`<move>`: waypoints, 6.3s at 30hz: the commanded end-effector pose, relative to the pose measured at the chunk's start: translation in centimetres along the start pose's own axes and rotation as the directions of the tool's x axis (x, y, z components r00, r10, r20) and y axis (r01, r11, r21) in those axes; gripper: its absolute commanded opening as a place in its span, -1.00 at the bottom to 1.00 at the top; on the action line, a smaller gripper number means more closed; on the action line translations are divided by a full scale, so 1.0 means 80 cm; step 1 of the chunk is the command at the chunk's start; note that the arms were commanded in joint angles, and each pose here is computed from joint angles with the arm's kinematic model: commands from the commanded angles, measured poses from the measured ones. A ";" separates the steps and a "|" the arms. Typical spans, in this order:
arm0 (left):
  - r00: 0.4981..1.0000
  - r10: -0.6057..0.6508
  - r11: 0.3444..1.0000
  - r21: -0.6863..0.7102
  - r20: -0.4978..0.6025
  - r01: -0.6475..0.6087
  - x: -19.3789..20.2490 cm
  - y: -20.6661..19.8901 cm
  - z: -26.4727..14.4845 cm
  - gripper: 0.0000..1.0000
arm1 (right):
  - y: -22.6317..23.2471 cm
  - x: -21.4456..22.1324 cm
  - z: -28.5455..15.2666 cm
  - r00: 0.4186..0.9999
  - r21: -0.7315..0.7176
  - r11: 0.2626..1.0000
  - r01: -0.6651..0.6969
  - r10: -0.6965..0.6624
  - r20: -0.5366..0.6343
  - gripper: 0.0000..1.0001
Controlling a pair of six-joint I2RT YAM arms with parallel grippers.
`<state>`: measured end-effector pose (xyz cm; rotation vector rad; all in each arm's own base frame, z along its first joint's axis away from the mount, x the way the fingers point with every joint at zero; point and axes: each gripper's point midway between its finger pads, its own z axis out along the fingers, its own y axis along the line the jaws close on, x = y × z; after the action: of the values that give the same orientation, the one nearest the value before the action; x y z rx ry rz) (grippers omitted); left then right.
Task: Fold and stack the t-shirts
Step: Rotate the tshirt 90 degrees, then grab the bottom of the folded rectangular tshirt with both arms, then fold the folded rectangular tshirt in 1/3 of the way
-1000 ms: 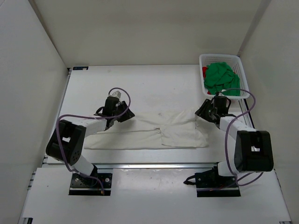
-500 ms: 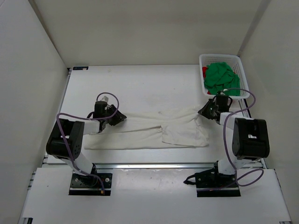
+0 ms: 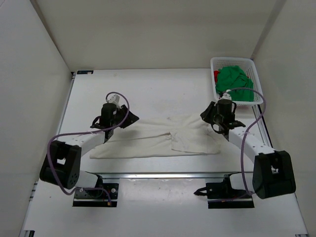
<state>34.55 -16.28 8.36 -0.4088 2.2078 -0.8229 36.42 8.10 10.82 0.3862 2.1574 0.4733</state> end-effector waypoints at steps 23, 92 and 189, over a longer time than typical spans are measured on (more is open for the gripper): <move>0.955 0.276 0.956 0.135 -0.112 -0.261 0.045 -0.065 -0.053 -0.17 | 0.287 -0.148 0.208 0.964 -0.375 0.901 0.220 -0.261 -0.060 -1.00; 0.905 0.356 0.910 -0.134 -0.234 -0.393 0.102 0.046 -0.076 0.05 | 0.031 0.199 -0.013 0.889 -0.232 0.971 -0.047 -0.065 -0.452 -0.99; 0.937 0.312 0.949 0.100 -0.155 -0.299 0.045 -0.130 0.092 -0.25 | 0.084 0.056 0.030 0.967 -0.260 0.966 0.014 -0.079 -0.240 -1.00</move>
<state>38.98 -29.02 12.40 0.0547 2.2568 -0.7876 37.99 14.00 10.61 0.2194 2.2761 0.7902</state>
